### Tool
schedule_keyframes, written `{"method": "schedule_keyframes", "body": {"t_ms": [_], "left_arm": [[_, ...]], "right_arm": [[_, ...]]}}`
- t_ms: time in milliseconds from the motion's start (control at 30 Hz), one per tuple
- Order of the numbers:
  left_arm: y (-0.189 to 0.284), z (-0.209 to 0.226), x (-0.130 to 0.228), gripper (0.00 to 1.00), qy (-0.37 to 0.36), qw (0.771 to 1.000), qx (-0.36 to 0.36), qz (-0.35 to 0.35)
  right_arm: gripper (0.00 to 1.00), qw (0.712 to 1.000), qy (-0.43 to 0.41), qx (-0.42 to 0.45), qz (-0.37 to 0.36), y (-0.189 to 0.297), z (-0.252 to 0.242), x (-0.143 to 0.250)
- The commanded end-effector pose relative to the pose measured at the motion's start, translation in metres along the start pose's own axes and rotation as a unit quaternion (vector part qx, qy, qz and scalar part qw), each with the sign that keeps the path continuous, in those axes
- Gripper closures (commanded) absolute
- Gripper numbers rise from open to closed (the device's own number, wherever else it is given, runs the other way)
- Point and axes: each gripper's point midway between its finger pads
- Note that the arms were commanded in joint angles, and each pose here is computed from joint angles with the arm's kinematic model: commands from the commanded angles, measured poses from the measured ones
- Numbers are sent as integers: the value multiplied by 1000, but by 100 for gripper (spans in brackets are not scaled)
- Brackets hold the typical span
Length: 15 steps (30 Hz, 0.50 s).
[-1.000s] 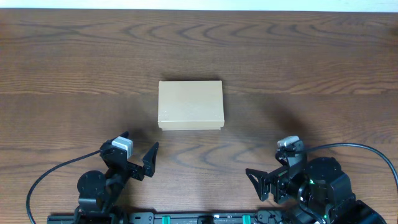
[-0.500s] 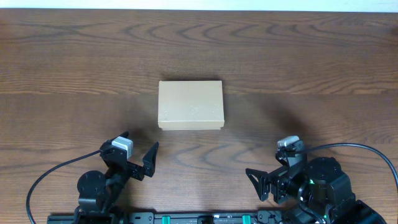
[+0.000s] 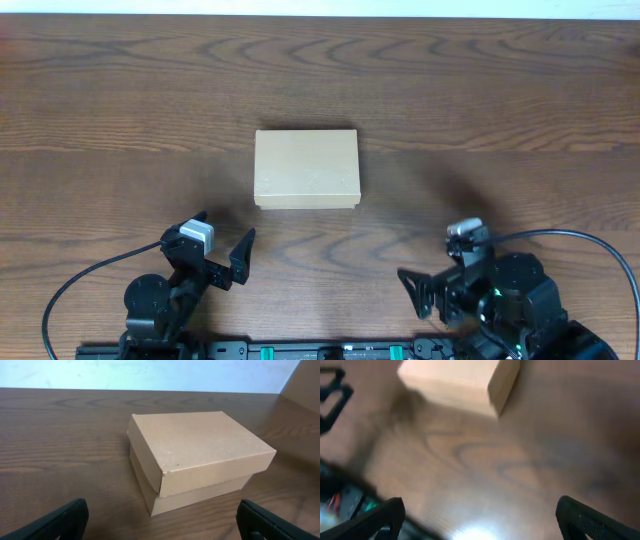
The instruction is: Pack container
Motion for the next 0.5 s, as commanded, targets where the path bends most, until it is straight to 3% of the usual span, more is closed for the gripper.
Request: {"method": "schedule_keyframes", "body": {"t_ms": [0, 200, 467], "left_arm": [[-3, 0, 10, 5, 5, 1000, 3, 8], [-3, 0, 10, 5, 5, 1000, 3, 8], [-3, 0, 10, 5, 5, 1000, 3, 8]], "right_arm": [[1, 997, 11, 62, -40, -15, -25, -4], [1, 988, 14, 67, -136, -49, -44, -3], [1, 984, 18, 43, -173, -70, -54, 22]]}}
Point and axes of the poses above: each gripper's point midway between its finger pads, its own y axis back along the fingers, its own z axis along the line the jaws close on, x = y × z, and after that the axes turned 9 degrees about -y, right-handed
